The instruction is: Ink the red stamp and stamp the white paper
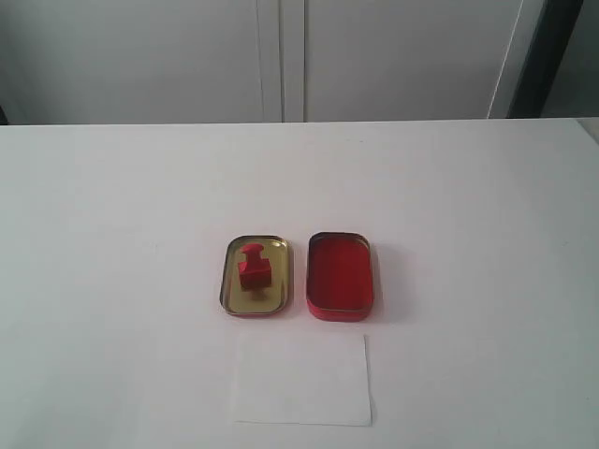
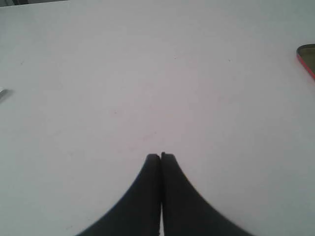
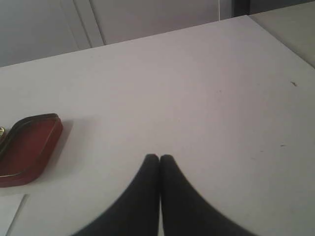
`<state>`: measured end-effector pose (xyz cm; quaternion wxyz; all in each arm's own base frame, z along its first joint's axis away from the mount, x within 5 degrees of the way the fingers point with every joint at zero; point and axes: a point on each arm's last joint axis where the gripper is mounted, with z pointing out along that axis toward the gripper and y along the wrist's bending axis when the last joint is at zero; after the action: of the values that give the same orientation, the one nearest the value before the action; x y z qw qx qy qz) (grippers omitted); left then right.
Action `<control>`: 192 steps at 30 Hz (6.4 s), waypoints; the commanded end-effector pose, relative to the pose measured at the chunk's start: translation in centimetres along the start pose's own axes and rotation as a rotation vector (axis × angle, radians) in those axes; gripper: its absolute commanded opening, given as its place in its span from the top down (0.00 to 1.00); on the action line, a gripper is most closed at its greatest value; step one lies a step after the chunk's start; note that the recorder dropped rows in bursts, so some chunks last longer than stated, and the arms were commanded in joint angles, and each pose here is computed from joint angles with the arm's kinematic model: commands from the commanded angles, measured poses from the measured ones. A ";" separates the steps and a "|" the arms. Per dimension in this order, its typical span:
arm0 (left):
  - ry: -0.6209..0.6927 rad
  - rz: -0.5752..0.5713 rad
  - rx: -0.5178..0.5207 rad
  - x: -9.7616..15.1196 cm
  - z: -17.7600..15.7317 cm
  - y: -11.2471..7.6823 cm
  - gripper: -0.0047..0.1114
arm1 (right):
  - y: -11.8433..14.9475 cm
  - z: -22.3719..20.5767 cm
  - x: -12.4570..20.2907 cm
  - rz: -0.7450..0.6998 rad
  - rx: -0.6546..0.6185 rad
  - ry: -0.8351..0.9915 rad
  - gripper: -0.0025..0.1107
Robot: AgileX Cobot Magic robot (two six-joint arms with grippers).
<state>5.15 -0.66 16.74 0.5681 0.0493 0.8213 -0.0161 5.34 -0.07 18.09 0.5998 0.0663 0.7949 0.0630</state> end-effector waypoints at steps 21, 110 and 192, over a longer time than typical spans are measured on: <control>-0.398 -0.008 -0.075 -3.4 -0.7 0.7 0.96 | 0.0 0.0 -0.1 -0.013 -0.006 -0.014 0.98; 0.994 0.081 0.390 -17.7 21.6 -0.5 0.96 | 0.0 0.0 -0.1 -0.015 -0.006 -0.014 0.98; 0.783 1.067 0.797 -18.4 28.9 -23.6 0.51 | 0.0 0.0 -0.1 -0.015 -0.006 -0.014 0.98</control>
<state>36.24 -27.62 22.81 0.1111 0.6438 0.7570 -0.0149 5.34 -0.07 18.09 0.5998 0.0663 0.7949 0.0630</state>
